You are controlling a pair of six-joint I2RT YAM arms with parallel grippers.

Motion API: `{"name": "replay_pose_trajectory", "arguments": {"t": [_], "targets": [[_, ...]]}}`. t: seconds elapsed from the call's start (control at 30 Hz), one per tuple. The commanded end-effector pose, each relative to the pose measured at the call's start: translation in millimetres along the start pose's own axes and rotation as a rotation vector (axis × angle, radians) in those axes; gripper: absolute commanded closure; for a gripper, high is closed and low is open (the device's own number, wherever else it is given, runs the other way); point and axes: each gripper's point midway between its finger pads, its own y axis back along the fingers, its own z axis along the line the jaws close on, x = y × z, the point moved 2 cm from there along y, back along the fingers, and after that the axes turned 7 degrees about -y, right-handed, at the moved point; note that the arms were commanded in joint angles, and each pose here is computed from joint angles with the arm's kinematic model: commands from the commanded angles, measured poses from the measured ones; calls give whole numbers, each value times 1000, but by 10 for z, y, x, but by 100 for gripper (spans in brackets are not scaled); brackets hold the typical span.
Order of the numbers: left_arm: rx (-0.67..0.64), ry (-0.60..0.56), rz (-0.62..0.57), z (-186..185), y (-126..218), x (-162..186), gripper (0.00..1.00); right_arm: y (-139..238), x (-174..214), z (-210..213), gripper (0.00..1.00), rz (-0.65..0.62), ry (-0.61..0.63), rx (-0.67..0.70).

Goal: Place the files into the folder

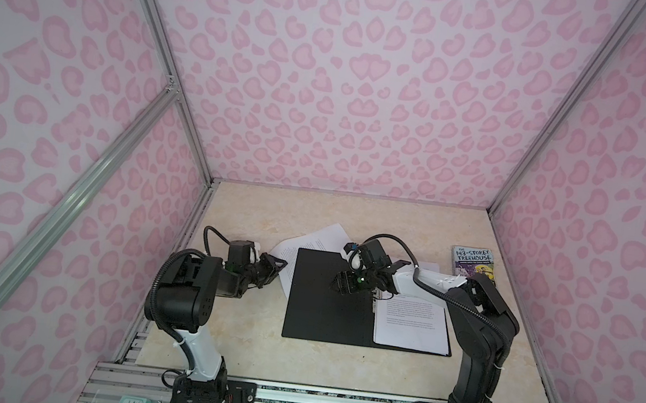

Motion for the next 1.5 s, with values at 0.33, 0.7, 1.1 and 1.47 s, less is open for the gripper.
{"name": "replay_pose_trajectory", "arguments": {"t": [0.33,0.7,1.1,1.47], "targets": [[-49,-44,-40,-38,41,-122,97,76,170,-68,27,52,-60,-9],[-59,-248,-174,-698,547,-448,97,440,9,17,2,-84,-42,-57],[-152,-539,-373,-1727,1570,-559,97,816,-122,141,2,-233,-12,-129],[-85,-850,-336,-2703,1822,-217,96,1022,-177,202,2,-317,10,-176]]}}
